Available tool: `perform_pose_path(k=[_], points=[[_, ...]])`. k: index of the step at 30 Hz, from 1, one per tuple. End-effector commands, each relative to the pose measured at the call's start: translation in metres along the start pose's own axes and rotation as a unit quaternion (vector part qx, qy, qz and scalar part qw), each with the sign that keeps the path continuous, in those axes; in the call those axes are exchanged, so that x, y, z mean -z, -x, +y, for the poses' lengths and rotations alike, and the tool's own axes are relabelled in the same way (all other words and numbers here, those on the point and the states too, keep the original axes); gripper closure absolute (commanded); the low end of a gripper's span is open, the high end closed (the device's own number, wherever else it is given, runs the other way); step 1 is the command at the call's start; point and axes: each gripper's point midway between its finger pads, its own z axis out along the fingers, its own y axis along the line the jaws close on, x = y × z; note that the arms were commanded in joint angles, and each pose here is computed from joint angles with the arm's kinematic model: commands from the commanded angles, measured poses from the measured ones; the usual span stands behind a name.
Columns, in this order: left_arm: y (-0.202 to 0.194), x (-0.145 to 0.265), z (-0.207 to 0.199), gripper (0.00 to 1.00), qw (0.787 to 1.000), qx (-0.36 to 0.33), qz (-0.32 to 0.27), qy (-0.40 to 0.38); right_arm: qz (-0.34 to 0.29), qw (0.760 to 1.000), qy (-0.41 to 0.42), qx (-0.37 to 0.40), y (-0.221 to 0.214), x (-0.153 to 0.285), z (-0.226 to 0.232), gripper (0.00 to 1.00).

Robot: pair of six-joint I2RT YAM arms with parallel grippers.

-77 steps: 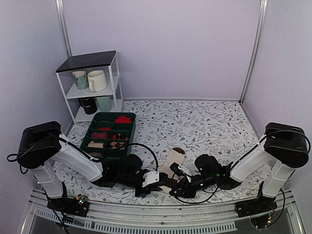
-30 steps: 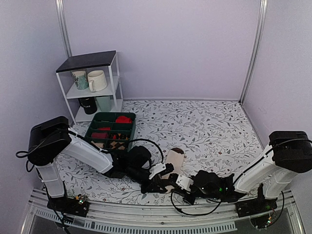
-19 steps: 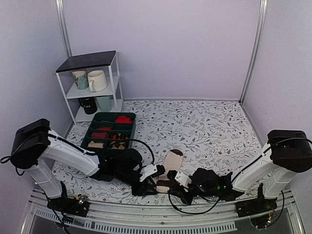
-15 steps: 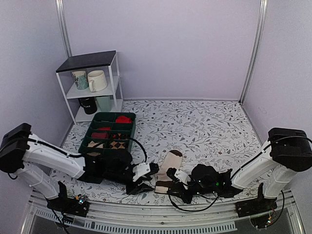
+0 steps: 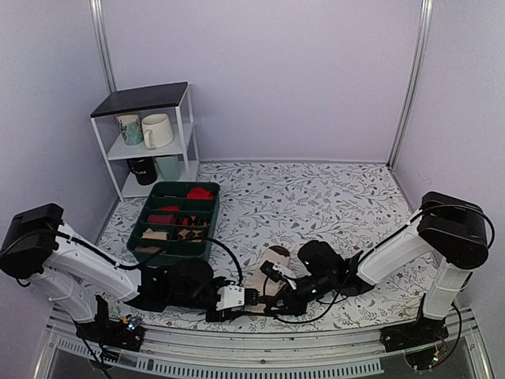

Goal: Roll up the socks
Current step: Roll the sock at the center of the board.

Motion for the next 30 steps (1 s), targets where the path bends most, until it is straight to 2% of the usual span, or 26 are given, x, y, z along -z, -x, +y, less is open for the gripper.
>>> perform_pose_path(k=[1,12,18,26,30], points=[[0.019,-0.015,0.004,0.55,0.999,-0.035,-0.021,0.021,0.155,0.982,-0.032,-0.104,-0.088,-0.002,-0.025,1.0],[-0.009,-0.026,-0.007,0.6,0.999,-0.014,0.03,0.014,0.164,0.98,-0.031,-0.111,-0.092,0.002,-0.028,1.0],[-0.01,-0.014,-0.012,0.61,1.0,0.006,0.024,0.016,0.164,0.979,-0.03,-0.113,-0.092,0.001,-0.03,1.0],[-0.013,-0.019,-0.012,0.62,0.999,0.005,0.025,0.021,0.165,0.979,-0.031,-0.115,-0.092,0.0,-0.031,1.0],[-0.015,-0.026,-0.016,0.78,0.999,0.005,0.03,0.01,0.165,0.979,-0.03,-0.116,-0.091,0.0,-0.032,1.0]])
